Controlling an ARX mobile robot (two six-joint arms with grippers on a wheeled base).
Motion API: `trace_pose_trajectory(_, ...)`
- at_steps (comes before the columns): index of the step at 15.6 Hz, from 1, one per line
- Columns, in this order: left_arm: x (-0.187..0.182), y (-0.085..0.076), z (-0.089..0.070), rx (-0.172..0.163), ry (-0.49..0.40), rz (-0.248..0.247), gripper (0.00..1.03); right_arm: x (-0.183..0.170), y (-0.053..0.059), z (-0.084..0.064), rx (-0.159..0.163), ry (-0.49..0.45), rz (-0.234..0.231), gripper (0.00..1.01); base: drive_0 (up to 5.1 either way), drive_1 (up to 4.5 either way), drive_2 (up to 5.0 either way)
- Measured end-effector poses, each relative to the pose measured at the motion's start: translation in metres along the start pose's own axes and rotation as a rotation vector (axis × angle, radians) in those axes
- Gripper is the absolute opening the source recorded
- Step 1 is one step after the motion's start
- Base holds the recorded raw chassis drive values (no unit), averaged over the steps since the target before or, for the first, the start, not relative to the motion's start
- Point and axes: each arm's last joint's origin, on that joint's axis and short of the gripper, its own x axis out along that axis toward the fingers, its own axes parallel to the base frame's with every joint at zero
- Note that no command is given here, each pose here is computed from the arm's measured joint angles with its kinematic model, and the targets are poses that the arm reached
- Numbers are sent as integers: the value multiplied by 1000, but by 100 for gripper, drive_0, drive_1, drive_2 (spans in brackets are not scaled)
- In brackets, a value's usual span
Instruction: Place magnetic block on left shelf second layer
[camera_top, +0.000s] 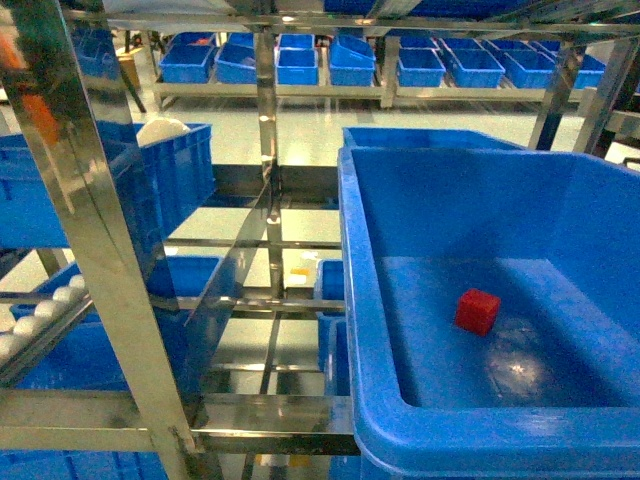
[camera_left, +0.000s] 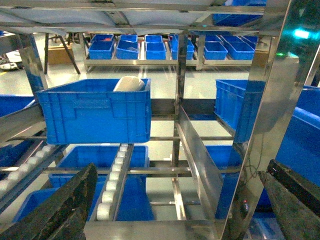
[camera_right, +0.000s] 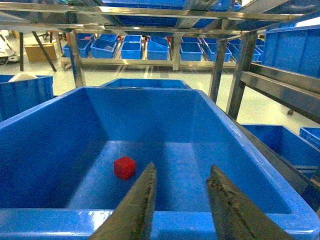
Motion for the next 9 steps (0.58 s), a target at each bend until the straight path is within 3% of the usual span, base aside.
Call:
trace_pose_trajectory(6, 0, 0, 0, 0, 0, 0, 98, 0, 0, 0, 0, 0, 0, 92, 0, 0, 0)
trace_pose_trajectory(7, 0, 0, 0, 0, 0, 0, 98, 0, 0, 0, 0, 0, 0, 98, 0, 0, 0)
trace_pose_trajectory(9, 0, 0, 0, 0, 0, 0, 98, 0, 0, 0, 0, 0, 0, 98, 0, 0, 0)
